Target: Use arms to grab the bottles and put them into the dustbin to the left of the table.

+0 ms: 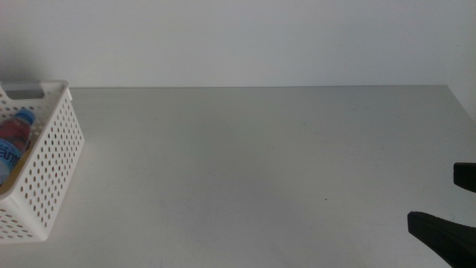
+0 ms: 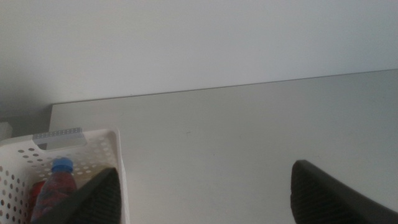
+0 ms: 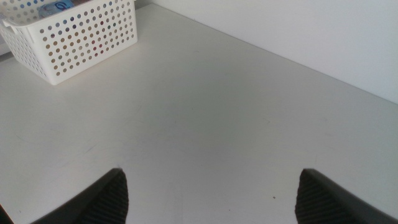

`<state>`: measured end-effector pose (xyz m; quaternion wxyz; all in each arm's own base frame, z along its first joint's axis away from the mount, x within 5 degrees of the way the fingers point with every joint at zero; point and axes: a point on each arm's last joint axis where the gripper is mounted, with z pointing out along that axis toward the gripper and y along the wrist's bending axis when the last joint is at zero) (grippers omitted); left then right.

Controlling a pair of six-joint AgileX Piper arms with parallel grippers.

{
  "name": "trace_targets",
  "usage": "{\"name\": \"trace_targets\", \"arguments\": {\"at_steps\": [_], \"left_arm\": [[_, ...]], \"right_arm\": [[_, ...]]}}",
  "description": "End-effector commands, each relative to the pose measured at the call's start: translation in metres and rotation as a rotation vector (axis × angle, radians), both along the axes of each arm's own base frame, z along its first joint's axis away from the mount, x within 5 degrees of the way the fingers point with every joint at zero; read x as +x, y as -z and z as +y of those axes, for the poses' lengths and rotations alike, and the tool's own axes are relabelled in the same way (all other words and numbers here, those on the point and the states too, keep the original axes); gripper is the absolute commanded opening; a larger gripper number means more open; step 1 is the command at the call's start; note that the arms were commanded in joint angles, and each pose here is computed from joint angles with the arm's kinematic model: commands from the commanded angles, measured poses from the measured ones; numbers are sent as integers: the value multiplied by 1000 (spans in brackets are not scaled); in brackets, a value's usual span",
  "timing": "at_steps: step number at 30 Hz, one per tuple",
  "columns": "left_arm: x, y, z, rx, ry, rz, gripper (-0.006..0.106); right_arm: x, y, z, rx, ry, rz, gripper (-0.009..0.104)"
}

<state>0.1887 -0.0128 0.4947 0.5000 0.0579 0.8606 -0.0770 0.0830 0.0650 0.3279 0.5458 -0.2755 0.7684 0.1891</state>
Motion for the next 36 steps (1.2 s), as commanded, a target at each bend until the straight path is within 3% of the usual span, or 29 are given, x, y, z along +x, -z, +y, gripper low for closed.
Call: {"name": "trace_targets", "arguments": {"at_steps": [1, 15, 18, 21, 31, 36], "left_arm": [[-5, -15, 0, -24, -16, -103, 93], [-15, -17, 9, 83, -82, -136, 93], [-23, -13, 11, 97, -103, -191, 93], [-36, 0, 10, 82, -112, -250, 93], [-86, 94, 5, -70, -134, -363, 93], [-115, 155, 5, -75, -146, -356, 93]], "right_arm": [[2, -14, 0, 44, 12, -78, 94], [2, -14, 0, 42, 12, -77, 94], [5, -11, -2, -23, 23, -117, 94], [7, -12, -6, -78, 52, -161, 94], [4, -22, -40, -8, 367, -218, 94], [-13, -8, -56, 12, 535, -271, 94]]}}
